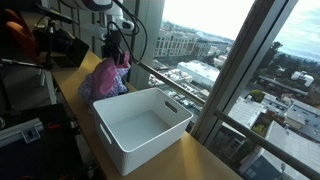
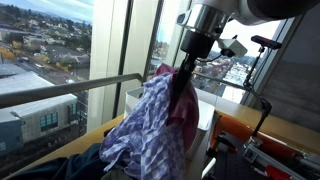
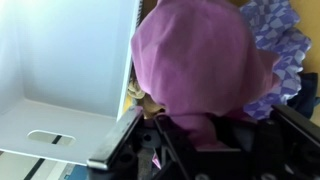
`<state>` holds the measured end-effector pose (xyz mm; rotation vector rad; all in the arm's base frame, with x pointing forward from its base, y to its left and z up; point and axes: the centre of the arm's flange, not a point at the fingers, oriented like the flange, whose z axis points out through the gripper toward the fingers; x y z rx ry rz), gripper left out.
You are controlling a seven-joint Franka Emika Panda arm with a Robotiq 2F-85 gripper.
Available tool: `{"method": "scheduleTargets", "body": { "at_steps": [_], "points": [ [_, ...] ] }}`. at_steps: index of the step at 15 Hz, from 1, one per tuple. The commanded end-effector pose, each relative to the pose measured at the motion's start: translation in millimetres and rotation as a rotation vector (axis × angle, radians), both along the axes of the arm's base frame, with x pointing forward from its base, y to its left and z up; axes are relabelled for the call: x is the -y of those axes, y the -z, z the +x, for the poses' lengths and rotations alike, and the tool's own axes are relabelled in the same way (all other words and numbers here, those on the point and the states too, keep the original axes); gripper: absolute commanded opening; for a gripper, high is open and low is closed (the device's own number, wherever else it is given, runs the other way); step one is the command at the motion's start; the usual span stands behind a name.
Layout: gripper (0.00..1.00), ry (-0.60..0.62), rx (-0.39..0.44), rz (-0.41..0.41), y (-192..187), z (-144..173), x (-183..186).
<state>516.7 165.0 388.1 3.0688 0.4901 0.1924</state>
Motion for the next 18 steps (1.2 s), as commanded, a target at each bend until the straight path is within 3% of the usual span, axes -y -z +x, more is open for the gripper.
{"method": "scheduleTargets", "body": {
  "at_steps": [1, 10, 18],
  "points": [
    [0.0, 0.041, 0.062, 0.072, -88, 3, 46],
    [0.0, 0.193, 0.278, 0.146, -278, 29, 170],
    [0.0, 0.251, 0.417, 0.159, -384, 27, 206]
  ]
}}
